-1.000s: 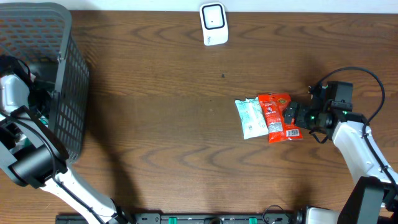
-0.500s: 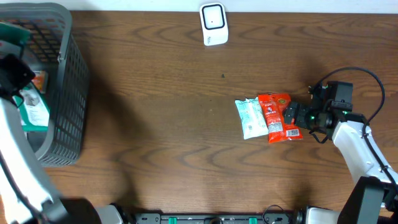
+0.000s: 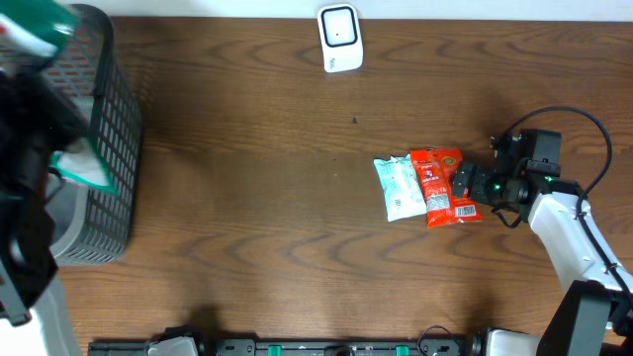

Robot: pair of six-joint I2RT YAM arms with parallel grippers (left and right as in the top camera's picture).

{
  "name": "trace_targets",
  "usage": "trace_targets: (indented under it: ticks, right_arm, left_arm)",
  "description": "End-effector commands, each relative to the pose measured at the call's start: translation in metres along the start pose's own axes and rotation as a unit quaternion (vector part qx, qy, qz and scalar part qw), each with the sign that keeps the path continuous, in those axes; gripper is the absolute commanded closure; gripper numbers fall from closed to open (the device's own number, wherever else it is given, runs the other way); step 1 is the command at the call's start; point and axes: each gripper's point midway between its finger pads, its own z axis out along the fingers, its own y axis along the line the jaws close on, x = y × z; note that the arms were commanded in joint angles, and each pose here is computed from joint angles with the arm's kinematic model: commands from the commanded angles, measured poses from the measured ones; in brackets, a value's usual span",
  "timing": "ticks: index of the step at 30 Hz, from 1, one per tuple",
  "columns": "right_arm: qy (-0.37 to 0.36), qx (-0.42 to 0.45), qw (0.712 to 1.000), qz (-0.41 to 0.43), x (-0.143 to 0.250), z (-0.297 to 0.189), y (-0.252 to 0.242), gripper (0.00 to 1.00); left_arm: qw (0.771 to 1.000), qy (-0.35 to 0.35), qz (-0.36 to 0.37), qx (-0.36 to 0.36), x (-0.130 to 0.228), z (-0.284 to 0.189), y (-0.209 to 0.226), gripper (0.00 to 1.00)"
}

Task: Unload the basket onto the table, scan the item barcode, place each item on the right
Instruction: 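Lift the gloves pack out and carry it toward the table centre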

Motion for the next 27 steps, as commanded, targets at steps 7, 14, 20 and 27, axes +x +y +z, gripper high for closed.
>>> trace_targets:
  ticks: [7, 14, 20, 27]
  right_arm:
    - [-0.01, -0.001, 1.0, -0.007, -0.006, -0.004, 0.003, 0.01]
    - [-0.01, -0.001, 1.0, -0.007, -0.006, -0.004, 0.003, 0.01]
    - [-0.01, -0.001, 1.0, -0.007, -0.006, -0.004, 0.003, 0.01]
    - [-0.01, -0.001, 1.0, -0.007, -0.006, -0.004, 0.003, 0.01]
  left_arm:
    - [0.971, 0.226, 0.047, 0.057, 0.122, 0.048, -0.098, 0.93]
    - [0.929, 0.366, 0.044, 0.003, 0.234, 0.086, -0.156, 0.93]
    - [0.885, 0.451, 0.072, -0.087, 0.351, 0.114, -0.19, 0.93]
    - [0.868, 0.483, 0.09, -0.064, 0.425, 0.143, -0.227, 0.93]
